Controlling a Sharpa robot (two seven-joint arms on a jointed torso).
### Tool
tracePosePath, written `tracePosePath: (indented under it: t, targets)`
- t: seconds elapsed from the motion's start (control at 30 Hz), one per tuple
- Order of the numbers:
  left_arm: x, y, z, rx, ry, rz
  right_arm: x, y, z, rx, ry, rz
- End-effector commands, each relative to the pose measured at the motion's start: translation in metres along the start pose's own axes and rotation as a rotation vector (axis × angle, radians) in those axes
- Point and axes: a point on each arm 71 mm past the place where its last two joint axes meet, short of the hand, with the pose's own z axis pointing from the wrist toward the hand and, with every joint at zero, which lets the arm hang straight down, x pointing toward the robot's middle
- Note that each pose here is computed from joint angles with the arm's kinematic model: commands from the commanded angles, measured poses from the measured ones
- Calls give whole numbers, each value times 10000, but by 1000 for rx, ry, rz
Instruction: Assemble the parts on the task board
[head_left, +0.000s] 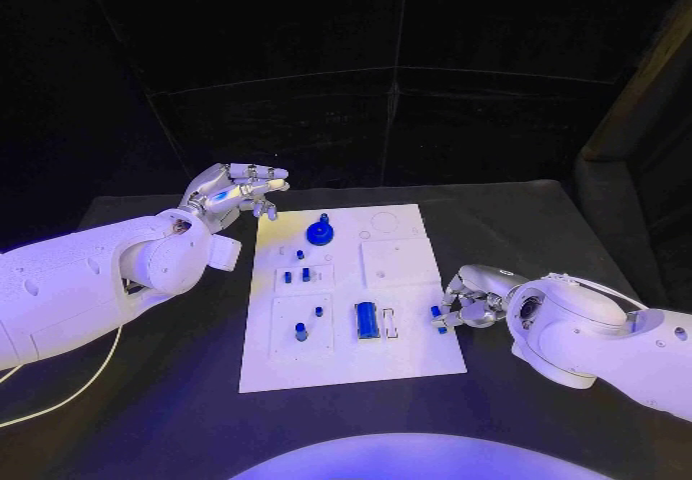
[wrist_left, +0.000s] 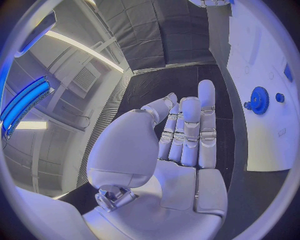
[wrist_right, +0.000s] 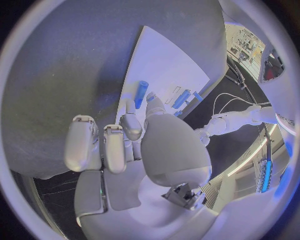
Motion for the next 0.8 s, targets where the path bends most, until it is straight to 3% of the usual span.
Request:
tracePosePath:
  t: [0.03, 0.53, 0.8]
  targets:
    - [7, -12, 1, 6, 10, -7, 16, 17, 10, 2, 17, -66]
    - [4, -10, -5, 3, 13, -8, 45, 182, 102, -12, -13, -244]
    - [-1, -10, -11, 2, 13, -8, 63, 234, 114, -10, -9, -274]
